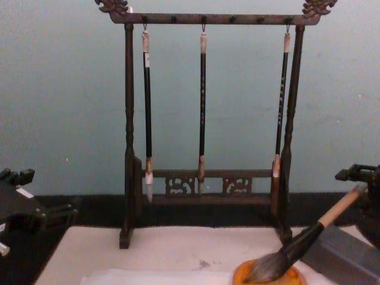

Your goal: Pick up the brush from the inkstone, write on the paper, then place the brush back to its original position.

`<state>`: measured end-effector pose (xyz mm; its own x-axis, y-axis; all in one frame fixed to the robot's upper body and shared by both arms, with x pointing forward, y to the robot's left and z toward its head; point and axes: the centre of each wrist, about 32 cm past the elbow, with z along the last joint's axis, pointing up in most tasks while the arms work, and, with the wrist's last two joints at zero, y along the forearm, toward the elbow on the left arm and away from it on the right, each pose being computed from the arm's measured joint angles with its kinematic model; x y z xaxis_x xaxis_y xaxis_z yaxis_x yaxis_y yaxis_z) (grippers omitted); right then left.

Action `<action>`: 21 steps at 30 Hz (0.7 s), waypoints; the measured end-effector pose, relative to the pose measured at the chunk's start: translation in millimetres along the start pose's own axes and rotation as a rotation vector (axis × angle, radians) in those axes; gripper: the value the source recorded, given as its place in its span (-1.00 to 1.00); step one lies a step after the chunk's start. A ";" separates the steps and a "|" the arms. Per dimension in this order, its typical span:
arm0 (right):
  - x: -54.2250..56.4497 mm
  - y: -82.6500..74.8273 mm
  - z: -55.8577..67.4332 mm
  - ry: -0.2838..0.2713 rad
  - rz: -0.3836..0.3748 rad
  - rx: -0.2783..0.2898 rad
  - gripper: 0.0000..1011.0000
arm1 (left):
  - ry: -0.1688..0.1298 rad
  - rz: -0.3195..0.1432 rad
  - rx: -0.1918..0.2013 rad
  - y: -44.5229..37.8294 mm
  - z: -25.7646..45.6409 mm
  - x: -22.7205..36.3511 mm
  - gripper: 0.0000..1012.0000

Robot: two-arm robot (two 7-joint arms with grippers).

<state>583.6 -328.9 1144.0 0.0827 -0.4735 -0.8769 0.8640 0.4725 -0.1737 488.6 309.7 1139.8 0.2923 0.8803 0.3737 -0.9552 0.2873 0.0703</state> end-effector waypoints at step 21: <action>-2.8 -2.0 -2.0 -0.013 -0.003 -0.006 0.98 | 0.000 0.000 0.000 0.0 0.0 0.0 1.00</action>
<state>580.6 -327.0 1145.9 0.0871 -0.4845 -0.8704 0.8613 0.4757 -0.1786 488.6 309.6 1139.8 0.2924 0.8803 0.3737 -0.9552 0.2874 0.0703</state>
